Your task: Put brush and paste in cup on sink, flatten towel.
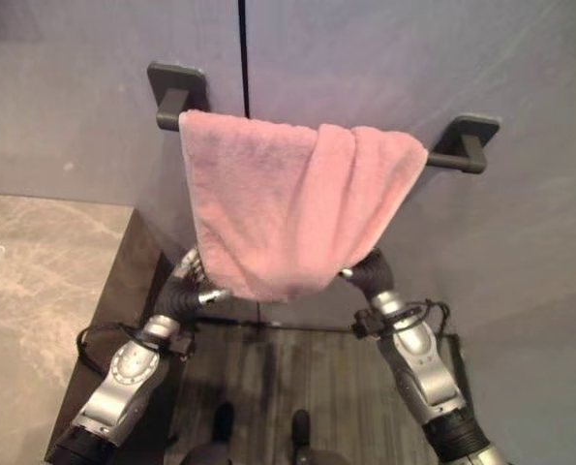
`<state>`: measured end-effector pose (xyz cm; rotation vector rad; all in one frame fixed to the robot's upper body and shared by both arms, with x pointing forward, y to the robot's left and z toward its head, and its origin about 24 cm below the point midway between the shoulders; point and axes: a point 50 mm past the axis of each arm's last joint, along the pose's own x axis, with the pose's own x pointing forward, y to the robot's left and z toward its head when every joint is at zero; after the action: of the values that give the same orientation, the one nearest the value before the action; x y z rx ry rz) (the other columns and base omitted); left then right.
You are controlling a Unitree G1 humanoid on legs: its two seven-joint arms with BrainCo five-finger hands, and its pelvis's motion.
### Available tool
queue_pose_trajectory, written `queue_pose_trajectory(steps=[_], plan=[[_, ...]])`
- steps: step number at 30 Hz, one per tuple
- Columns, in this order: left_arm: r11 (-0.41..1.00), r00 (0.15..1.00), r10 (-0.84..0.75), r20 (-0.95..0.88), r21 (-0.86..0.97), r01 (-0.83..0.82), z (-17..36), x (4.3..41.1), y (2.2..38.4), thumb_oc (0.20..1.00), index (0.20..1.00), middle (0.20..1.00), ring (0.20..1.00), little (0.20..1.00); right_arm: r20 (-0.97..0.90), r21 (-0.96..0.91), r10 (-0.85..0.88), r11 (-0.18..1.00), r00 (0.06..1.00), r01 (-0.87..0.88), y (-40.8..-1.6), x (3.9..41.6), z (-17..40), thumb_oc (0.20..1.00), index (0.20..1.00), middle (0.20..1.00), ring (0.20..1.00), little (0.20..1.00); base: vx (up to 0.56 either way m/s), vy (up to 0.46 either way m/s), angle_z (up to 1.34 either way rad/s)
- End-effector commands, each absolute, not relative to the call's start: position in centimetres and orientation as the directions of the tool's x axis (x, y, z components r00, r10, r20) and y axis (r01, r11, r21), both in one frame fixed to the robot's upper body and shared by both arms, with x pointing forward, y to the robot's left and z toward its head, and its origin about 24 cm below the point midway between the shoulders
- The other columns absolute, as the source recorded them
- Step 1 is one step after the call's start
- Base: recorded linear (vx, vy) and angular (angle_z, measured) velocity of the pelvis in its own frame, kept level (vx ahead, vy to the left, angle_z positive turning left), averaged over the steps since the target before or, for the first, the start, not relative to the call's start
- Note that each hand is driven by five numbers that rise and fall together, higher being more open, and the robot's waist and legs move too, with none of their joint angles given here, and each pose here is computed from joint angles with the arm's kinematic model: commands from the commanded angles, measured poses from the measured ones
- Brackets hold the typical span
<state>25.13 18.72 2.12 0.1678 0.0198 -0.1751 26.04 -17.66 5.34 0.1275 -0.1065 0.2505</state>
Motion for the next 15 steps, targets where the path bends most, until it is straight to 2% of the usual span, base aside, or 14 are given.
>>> queue_pose_trajectory(steps=[1,4,5,7,10,12,15], plan=[[0.947,0.979,-0.193,-0.073,0.247,0.205,1.1,24.9,19.2,1.0,1.0,1.0,1.0,1.0,0.123,0.072,0.218,0.971,0.968,-0.228,-18.1,25.8,5.3,1.0,1.0,1.0,1.0,1.0,0.02,0.013,-0.03],[0.943,0.976,-0.17,-0.135,0.265,0.201,-0.2,24.4,19.8,1.0,1.0,1.0,1.0,1.0,0.026,0.091,0.163,0.982,0.986,-0.165,-18.9,25.5,3.0,1.0,1.0,1.0,1.0,1.0,0.01,0.014,0.0],[0.941,0.968,-0.123,-0.217,0.284,0.184,-2.0,23.7,20.7,1.0,1.0,1.0,1.0,1.0,-0.103,0.06,0.085,0.995,0.991,-0.079,-20.0,25.0,0.1,1.0,1.0,1.0,1.0,1.0,0.01,0.032,-0.01],[0.928,0.955,-0.108,-0.277,0.317,0.197,-3.2,23.1,21.1,1.0,1.0,1.0,1.0,1.0,-0.188,0.077,0.046,0.996,0.981,-0.032,-20.5,24.4,-1.9,1.0,1.0,1.0,1.0,1.0,0.0,0.028,-0.02],[0.881,0.903,-0.029,-0.428,0.416,0.225,-6.5,21.3,22.6,1.0,1.0,1.0,1.0,1.0,-0.383,0.045,-0.032,0.998,0.923,0.054,-21.6,22.3,-6.1,1.0,1.0,1.0,1.0,1.0,0.0,0.013,-0.03],[0.869,0.892,-0.021,-0.451,0.434,0.239,-6.9,21.0,22.8,1.0,1.0,1.0,1.0,1.0,-0.421,0.013,-0.048,0.998,0.906,0.058,-21.9,21.8,-6.9,1.0,1.0,1.0,1.0,1.0,0.0,0.0,0.0],[0.88,0.819,0.058,-0.571,0.417,0.228,-9.6,18.6,23.8,1.0,1.0,1.0,1.0,1.0,-0.531,-0.021,-0.054,0.999,0.846,0.05,-22.0,19.8,-9.2,1.0,1.0,1.0,1.0,1.0,0.0,0.009,0.01]])
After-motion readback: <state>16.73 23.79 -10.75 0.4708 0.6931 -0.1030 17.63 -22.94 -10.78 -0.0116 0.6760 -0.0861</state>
